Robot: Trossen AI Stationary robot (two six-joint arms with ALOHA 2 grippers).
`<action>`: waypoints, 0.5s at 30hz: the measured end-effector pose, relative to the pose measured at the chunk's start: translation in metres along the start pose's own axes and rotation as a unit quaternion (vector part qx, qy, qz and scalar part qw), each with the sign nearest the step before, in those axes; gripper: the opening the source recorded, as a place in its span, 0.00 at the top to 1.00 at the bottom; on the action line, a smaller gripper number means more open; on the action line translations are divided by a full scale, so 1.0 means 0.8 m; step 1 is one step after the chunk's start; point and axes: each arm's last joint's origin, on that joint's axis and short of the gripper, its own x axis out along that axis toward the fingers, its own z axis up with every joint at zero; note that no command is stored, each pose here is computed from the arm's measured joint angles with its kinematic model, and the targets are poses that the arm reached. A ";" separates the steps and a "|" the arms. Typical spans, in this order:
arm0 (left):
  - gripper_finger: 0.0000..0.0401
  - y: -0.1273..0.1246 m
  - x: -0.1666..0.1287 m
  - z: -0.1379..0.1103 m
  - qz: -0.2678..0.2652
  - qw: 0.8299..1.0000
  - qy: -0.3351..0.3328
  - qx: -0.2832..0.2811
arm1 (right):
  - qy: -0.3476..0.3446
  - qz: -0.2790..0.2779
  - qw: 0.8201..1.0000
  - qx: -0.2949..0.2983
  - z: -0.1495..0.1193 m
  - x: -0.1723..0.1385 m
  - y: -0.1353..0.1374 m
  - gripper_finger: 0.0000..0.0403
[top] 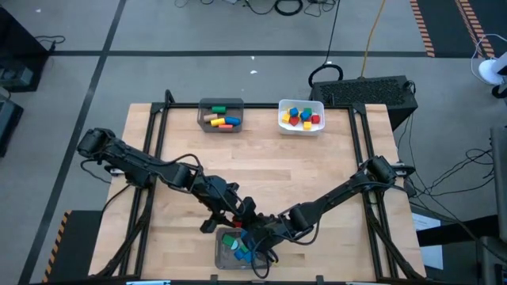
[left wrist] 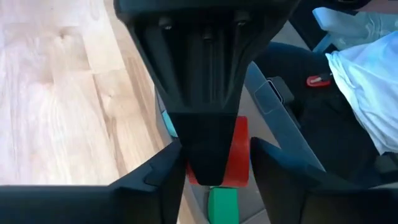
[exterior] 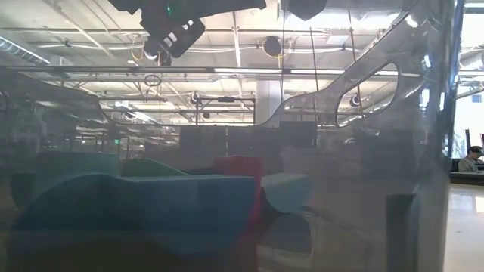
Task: Sort blocks by size
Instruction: Put the red half circle block into the bottom black bin
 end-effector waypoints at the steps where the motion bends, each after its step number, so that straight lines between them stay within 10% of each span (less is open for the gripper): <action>1: 0.55 0.000 0.000 0.000 0.000 1.000 0.000 0.004 | 0.000 0.000 1.000 0.000 0.000 0.000 0.000 0.83; 15: 0.48 -0.003 -0.020 0.008 0.054 0.997 -0.025 0.050 | -0.042 0.076 0.992 0.092 0.003 0.000 0.004 0.83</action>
